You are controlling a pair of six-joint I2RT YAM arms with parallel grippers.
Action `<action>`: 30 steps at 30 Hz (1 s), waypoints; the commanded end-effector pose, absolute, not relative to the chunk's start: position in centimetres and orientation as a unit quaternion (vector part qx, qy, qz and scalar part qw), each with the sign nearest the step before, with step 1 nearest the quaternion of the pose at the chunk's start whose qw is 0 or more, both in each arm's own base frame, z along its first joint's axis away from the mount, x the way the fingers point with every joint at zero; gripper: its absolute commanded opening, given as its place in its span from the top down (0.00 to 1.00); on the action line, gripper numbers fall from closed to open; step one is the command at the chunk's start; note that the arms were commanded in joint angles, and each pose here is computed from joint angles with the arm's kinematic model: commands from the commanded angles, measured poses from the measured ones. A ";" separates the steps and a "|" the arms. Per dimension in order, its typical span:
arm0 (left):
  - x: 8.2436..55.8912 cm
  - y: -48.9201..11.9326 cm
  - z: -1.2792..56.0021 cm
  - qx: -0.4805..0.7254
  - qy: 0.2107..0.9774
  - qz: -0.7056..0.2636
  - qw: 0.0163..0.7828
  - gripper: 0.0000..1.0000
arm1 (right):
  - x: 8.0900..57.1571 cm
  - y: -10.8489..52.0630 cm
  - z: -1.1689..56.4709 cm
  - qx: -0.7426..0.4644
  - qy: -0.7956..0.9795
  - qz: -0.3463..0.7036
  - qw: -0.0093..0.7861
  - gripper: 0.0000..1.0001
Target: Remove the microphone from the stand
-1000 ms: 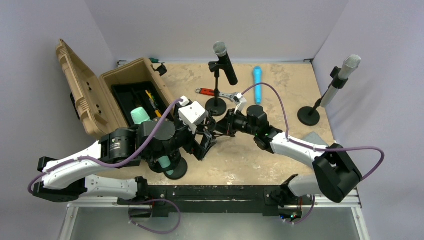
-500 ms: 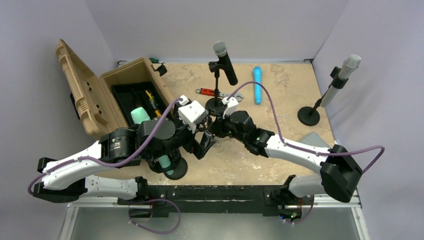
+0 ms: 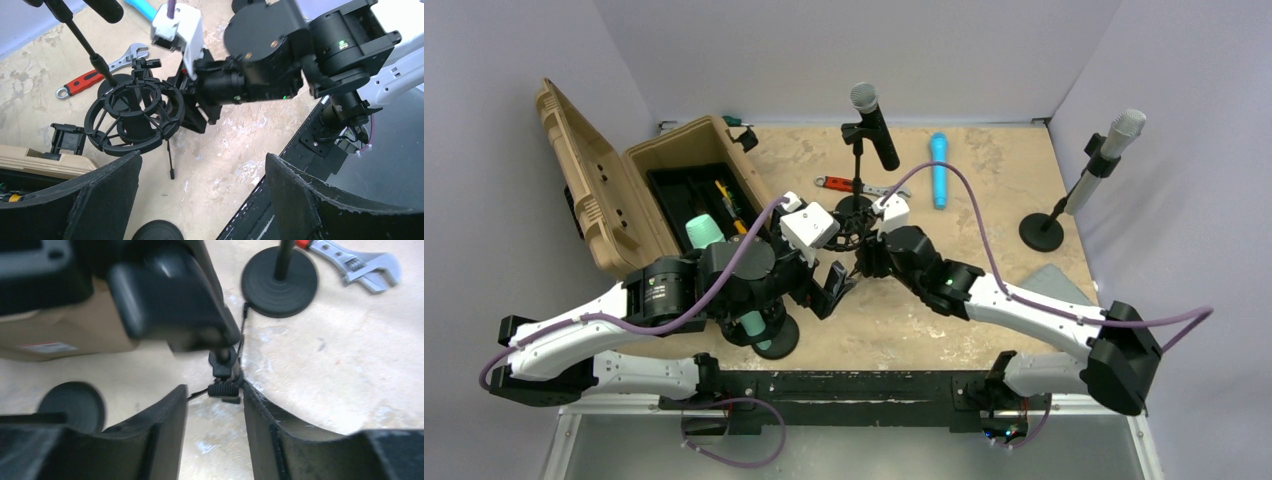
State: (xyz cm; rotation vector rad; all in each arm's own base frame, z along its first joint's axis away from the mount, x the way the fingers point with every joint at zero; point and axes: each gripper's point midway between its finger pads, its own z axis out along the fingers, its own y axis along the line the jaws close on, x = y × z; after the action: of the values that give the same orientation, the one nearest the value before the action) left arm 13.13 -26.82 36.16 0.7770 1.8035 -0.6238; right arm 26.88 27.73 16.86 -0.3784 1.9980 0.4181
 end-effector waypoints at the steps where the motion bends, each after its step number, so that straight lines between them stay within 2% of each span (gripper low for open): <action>1: 13.2 -26.8 37.4 0.306 0.743 -0.279 0.525 0.09 | 25.3 28.7 19.3 -0.131 0.809 0.317 0.477 0.52; 4: 13.1 -26.8 37.4 0.307 0.743 -0.282 0.524 0.09 | 24.9 28.7 19.7 -0.116 0.797 0.396 0.441 0.49; 8: 13.0 -27.0 37.1 0.307 0.744 -0.284 0.521 0.09 | 24.4 29.5 19.9 -0.108 0.789 0.445 0.409 0.48; 20: 12.8 -26.9 37.4 0.310 0.738 -0.294 0.523 0.09 | 26.5 28.9 17.4 -0.053 0.815 0.430 0.386 0.51; 27: 12.8 -27.1 37.2 0.314 0.738 -0.291 0.522 0.09 | 27.0 28.4 17.0 -0.053 0.821 0.408 0.397 0.66; 29: 12.9 -27.1 37.1 0.314 0.739 -0.289 0.522 0.09 | 27.5 27.9 16.7 -0.054 0.825 0.389 0.406 0.75; 30: 12.9 -27.1 37.1 0.314 0.739 -0.289 0.522 0.09 | 27.8 27.6 16.7 -0.051 0.827 0.379 0.412 0.83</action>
State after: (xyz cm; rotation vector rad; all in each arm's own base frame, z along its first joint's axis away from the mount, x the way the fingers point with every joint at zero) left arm 12.63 -26.66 36.15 0.7846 1.8000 -0.6585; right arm 26.59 28.34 15.73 -0.1351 2.1258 1.0223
